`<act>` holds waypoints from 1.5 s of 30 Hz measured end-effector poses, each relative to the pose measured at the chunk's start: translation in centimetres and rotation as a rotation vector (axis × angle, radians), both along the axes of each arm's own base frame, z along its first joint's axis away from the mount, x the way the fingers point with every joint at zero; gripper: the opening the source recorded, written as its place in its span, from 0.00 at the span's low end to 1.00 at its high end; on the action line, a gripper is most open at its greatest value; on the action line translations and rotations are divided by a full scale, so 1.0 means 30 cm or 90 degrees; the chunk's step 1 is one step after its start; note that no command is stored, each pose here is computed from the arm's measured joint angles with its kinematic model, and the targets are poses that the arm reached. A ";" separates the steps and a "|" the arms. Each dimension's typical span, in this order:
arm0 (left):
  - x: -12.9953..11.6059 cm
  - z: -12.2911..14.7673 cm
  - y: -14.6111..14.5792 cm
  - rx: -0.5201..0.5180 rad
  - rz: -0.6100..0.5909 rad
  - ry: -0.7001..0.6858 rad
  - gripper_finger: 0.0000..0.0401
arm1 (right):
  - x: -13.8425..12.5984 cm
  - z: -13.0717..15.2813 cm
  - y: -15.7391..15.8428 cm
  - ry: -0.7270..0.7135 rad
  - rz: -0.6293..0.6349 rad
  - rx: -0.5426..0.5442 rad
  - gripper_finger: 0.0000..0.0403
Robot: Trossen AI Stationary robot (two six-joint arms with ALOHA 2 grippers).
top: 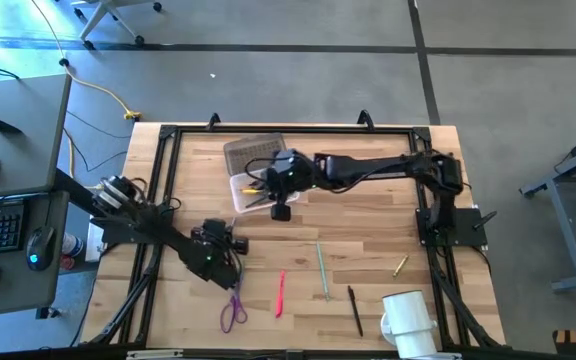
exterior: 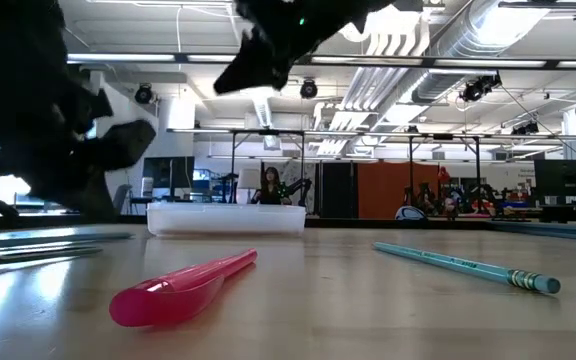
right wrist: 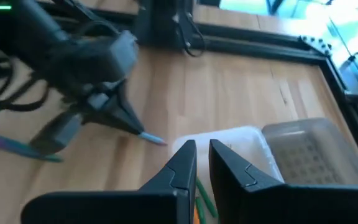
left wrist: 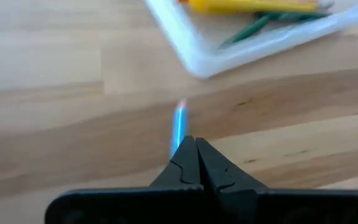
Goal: Pick & place school supplies into a supply box
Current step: Put the blue colored pencil into the transparent supply box
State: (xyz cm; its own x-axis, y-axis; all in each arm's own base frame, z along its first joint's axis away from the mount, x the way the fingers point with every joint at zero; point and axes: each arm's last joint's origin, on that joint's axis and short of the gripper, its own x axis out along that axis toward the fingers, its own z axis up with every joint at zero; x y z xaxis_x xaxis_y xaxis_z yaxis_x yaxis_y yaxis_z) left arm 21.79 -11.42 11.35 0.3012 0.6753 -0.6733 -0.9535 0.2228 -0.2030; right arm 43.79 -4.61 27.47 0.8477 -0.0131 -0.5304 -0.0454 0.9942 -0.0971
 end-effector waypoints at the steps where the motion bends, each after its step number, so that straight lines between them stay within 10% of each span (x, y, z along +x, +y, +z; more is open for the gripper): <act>1: 0.000 0.016 0.001 0.001 -0.009 -0.004 0.03 | -0.016 0.027 0.003 -0.005 0.006 0.002 0.07; 11: -0.027 0.132 0.017 0.020 -0.115 0.053 0.06 | -0.168 0.222 0.021 -0.021 0.043 -0.035 0.07; 24: -0.156 -0.061 0.095 -0.043 -0.038 0.007 0.56 | -0.203 0.198 0.025 0.052 0.047 -0.023 0.07; 34: -0.206 -0.109 0.135 0.020 -0.048 -0.040 0.37 | -0.202 0.199 0.026 0.048 0.051 -0.021 0.07; 45: -0.158 0.152 0.097 0.006 -0.083 0.088 0.31 | -0.199 0.205 0.026 0.036 0.050 -0.022 0.07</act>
